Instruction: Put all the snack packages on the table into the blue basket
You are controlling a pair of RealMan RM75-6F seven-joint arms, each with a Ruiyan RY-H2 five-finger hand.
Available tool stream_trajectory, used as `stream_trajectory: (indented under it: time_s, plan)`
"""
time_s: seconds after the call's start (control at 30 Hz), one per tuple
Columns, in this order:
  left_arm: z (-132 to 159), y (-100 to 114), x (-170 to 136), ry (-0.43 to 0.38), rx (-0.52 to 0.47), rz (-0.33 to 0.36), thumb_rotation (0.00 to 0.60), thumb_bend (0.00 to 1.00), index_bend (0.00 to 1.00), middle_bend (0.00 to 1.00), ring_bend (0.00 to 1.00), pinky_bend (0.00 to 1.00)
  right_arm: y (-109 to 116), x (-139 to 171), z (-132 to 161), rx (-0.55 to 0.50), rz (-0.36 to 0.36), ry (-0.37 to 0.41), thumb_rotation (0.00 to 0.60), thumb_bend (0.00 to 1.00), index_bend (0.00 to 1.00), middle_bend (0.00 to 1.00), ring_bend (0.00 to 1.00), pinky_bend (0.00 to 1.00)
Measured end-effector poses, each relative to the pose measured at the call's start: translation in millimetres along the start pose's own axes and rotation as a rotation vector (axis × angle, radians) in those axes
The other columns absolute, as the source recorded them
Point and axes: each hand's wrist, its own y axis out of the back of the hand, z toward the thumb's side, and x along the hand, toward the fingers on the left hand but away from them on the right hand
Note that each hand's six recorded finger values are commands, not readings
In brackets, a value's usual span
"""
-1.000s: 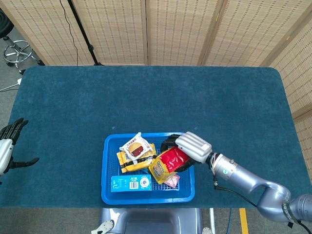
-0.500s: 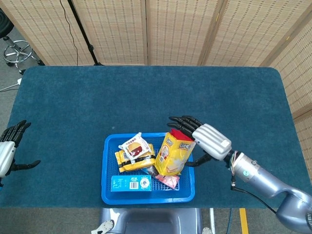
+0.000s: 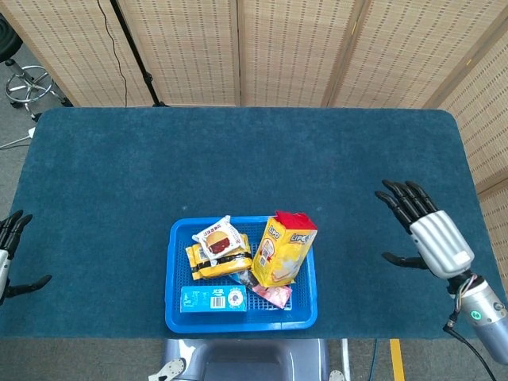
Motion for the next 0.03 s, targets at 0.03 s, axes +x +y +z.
stream_trajectory:
  time_s: [0.03]
  plan:
    - [-0.4,0.0,-2.4,-0.001,0.015,0.012,0.600,0.01,0.00,0.00,0.00,0.00,-4.2,7.4,-6.4,0.020,-0.008,-0.027,0.600,0.00,0.00,0.00,0.00,0.00]
